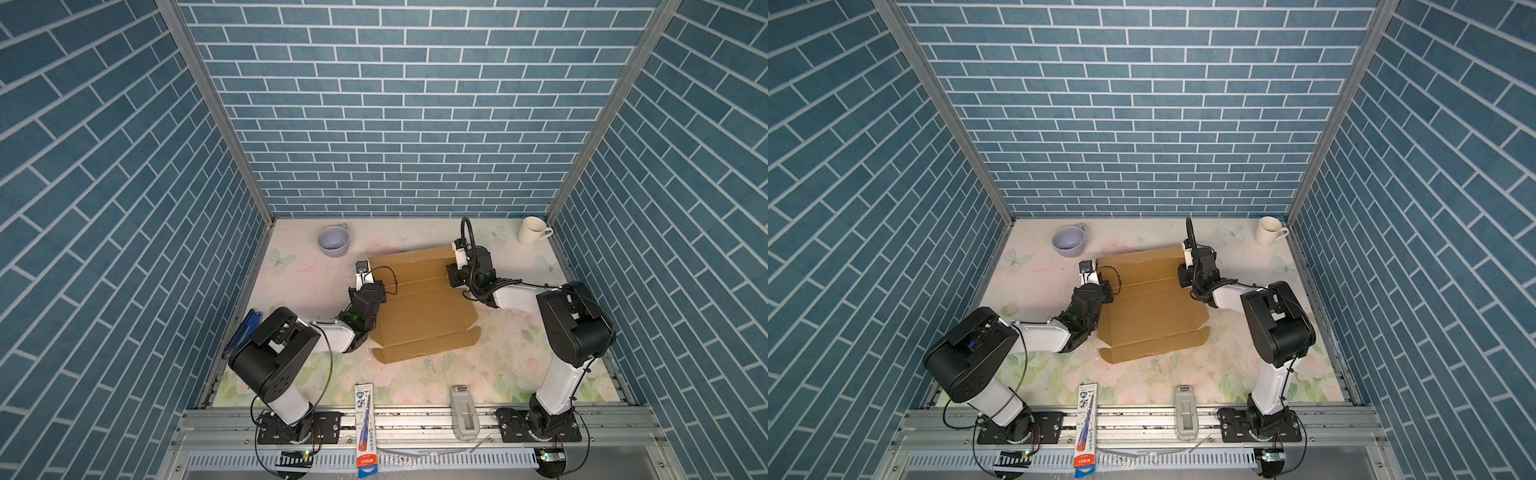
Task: Assemble paper box
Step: Fold the bottom flaps of a flat cardboard box at the center of the table.
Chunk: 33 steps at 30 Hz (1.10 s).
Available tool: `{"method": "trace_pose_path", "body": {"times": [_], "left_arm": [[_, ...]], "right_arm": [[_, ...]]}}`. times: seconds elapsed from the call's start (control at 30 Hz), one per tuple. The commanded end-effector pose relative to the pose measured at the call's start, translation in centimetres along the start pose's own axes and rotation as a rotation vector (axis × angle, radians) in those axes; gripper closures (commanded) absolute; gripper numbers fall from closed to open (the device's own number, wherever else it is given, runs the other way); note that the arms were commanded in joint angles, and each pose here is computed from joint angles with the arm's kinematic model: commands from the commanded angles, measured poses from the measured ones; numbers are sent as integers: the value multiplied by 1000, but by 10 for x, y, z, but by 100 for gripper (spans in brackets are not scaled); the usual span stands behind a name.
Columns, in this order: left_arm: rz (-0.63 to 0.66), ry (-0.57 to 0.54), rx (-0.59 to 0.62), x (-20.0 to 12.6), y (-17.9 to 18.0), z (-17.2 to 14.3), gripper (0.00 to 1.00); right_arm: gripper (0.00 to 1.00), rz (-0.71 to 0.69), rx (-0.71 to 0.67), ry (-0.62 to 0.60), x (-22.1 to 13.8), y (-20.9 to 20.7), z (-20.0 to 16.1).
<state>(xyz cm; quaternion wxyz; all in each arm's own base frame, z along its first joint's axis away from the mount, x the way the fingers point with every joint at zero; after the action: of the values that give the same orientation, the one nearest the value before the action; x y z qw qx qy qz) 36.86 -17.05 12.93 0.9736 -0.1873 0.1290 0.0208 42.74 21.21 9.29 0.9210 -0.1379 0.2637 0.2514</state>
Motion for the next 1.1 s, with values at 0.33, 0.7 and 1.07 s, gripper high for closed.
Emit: {"method": "trace_pose_path", "body": {"times": [0.33,0.7,1.07], "left_arm": [[14,87,27,1,7,-22,100],[14,84,26,1,7,-21,100],[8,86,35,-1,7,-20,100]], "right_arm": [[74,55,50,190,3,18,-74],[64,50,52,144,-1,15,-55],[17,31,26,6,-31,8,-5]]}}
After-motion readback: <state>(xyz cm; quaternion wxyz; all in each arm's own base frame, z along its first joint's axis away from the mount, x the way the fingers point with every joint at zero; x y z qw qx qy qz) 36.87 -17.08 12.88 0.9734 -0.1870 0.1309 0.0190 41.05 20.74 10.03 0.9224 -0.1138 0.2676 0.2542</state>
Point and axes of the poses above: each gripper's point midway between its finger pads, its own x axis out along the fingers, its own y axis along the line the jaws close on, z = x × y, the point moved 2 cm from there along -x, back along the fingers, and after that the axes turned 14 degrees about -x, right-handed, at the moved point
